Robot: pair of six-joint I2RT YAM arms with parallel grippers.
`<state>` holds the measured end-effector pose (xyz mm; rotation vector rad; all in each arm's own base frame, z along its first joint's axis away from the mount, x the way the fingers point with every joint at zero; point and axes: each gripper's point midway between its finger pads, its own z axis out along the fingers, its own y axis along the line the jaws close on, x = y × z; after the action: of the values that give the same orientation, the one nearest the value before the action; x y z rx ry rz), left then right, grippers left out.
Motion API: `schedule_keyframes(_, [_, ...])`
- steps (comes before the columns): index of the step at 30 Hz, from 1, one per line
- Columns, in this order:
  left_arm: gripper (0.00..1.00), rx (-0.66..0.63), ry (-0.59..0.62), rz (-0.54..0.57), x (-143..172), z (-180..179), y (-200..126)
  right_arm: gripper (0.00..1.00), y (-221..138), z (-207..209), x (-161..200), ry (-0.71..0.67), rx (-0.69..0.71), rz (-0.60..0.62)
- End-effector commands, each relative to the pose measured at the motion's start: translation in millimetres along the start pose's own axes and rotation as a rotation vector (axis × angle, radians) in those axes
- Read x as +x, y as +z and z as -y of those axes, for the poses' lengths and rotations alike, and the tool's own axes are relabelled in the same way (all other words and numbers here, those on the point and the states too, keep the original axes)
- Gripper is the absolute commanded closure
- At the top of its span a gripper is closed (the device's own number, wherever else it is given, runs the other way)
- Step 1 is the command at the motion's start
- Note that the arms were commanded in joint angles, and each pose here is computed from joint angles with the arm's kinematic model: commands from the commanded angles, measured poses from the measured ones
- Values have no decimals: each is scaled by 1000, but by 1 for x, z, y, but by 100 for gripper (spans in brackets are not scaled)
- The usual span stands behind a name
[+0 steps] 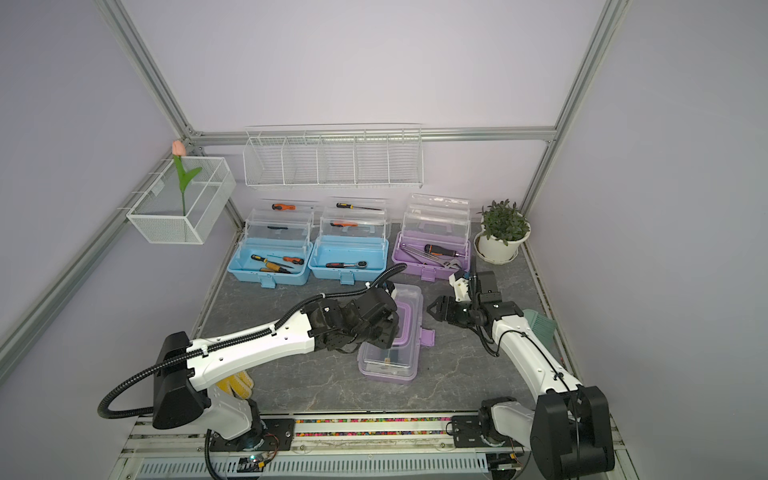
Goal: Close toolboxes
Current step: Close the toolbox lid, then move the toolbox to the center of the board.
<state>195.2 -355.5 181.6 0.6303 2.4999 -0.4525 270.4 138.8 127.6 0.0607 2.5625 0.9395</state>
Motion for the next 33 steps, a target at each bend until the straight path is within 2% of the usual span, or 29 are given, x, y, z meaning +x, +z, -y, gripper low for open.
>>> schedule_keyframes(1, [28,-71,-34,32,-8,-32,-8,30,-8,-18,6,-18,-101,15])
schedule_keyframes(4, [13,-95,14,61,-13,-40,-9,31,-16,-12,7,-27,-72,47])
schedule_keyframes(7, [1,-80,30,60,-16,-39,-2,31,-29,-17,3,23,-164,109])
schedule_keyframes(9, [1,-87,32,54,-17,-40,3,30,-35,-17,1,64,-210,132])
schedule_keyframes(12, [1,-99,30,37,-16,-42,12,23,-35,-8,6,118,-208,121])
schedule_keyframes(20, [1,-101,15,-15,-12,-43,35,22,-28,18,21,168,-113,93])
schedule_keyframes(30, [0,-92,-22,-81,-2,-42,55,20,-13,32,37,190,-87,51])
schedule_keyframes(33, [5,-95,-31,-95,2,-44,60,21,-12,32,38,190,-83,48])
